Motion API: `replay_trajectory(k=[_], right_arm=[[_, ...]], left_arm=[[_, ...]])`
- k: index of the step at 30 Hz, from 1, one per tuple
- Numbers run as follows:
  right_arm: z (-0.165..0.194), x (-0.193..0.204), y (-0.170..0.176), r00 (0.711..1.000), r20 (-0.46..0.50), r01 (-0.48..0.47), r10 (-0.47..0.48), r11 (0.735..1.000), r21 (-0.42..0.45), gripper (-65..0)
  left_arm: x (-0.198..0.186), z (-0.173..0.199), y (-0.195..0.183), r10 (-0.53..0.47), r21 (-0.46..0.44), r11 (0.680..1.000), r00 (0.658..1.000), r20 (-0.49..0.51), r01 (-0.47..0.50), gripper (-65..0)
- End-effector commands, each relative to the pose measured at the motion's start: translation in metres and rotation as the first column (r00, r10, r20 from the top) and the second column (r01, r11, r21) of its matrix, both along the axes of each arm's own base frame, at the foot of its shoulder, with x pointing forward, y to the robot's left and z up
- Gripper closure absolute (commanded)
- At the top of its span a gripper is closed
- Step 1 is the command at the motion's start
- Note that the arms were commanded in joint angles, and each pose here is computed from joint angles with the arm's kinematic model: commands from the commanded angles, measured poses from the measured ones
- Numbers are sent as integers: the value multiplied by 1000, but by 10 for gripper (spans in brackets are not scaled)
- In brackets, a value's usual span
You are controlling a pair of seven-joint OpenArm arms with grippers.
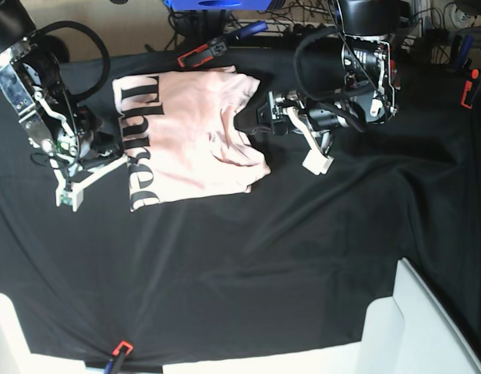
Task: Fold the T-shirt properly
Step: 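Lower the left gripper onto the folded shirt edge and grasp it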
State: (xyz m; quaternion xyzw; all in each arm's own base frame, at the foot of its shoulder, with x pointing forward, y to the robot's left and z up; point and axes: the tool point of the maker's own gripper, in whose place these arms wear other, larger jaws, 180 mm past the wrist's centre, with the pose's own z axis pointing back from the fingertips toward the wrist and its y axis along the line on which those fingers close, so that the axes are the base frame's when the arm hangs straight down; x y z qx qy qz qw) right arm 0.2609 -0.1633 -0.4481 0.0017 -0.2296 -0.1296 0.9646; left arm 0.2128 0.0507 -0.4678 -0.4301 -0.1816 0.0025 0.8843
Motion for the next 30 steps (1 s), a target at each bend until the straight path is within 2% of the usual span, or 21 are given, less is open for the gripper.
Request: replay_trajectory(k=[1, 9, 22, 30], right_arm=[[11, 13, -3, 999, 47, -1, 1, 1000, -7, -3], [11, 13, -2, 999, 46, -1, 1, 1000, -3, -3], [11, 11, -3, 999, 44, -1, 2, 1000, -6, -3], [11, 11, -3, 999, 42, -1, 2, 1000, -5, -3]], left_arm=[[0, 0, -4, -15, -1, 1000, 1000, -1, 15, -635], [17, 4, -30, -19, -63, 998, 1000, -5, 19, -635], [20, 0, -82, -247, -76, 967, 969, -33, 244, -635], [17, -6, -87, -268, -82, 961, 961, -61, 263, -632]])
